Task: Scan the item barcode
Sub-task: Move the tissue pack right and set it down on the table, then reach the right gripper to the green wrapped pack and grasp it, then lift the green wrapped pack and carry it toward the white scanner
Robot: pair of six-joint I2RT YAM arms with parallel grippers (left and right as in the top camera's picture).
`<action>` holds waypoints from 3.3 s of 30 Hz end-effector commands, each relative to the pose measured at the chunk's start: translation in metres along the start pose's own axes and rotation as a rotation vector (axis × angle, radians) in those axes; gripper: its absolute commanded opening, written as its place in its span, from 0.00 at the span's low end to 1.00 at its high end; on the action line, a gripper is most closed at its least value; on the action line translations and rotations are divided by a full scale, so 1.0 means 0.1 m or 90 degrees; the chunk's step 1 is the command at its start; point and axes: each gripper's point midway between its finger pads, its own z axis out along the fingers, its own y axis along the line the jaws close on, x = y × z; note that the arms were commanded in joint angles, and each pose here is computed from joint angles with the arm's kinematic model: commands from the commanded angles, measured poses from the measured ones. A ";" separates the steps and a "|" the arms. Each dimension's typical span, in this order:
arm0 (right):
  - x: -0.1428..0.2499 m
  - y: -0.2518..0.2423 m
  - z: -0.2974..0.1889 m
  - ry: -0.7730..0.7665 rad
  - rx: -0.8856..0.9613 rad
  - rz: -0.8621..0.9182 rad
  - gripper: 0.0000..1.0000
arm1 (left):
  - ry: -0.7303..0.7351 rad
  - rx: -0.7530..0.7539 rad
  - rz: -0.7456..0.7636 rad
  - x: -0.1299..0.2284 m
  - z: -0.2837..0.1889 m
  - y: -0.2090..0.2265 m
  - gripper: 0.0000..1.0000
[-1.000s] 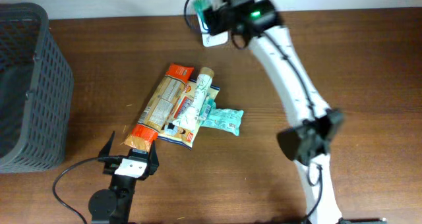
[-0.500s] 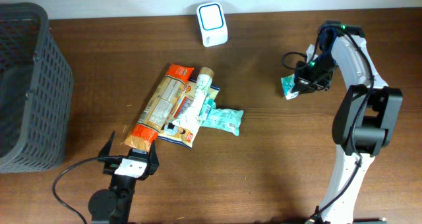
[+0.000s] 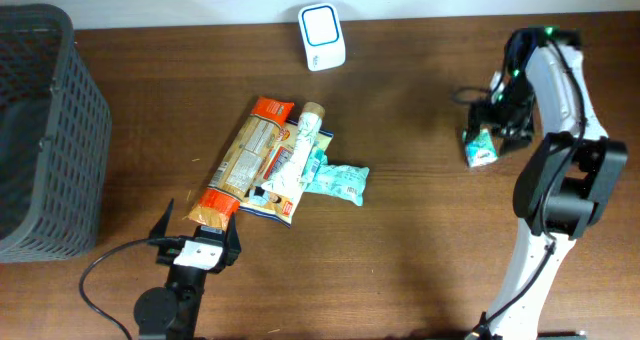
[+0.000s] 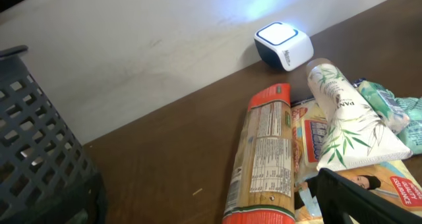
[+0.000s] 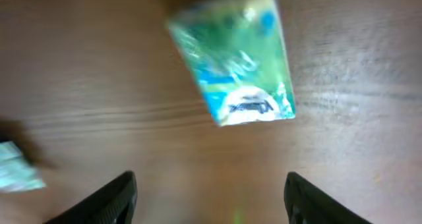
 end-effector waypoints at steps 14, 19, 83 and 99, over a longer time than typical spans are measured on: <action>0.59 2.42 0.97 -0.027 -0.052 -0.349 0.45 | 0.003 -0.005 0.010 0.03 0.00 0.01 0.99; 0.79 2.26 1.03 0.035 -0.029 -0.340 0.44 | 0.003 -0.005 0.010 0.03 0.00 0.01 0.99; 0.28 1.37 0.48 0.002 -0.119 -0.113 0.58 | 0.003 -0.005 0.010 0.03 0.00 0.01 0.99; 0.19 1.37 0.81 -0.022 -0.191 -0.466 0.28 | 0.003 -0.005 0.010 0.03 0.00 0.01 0.99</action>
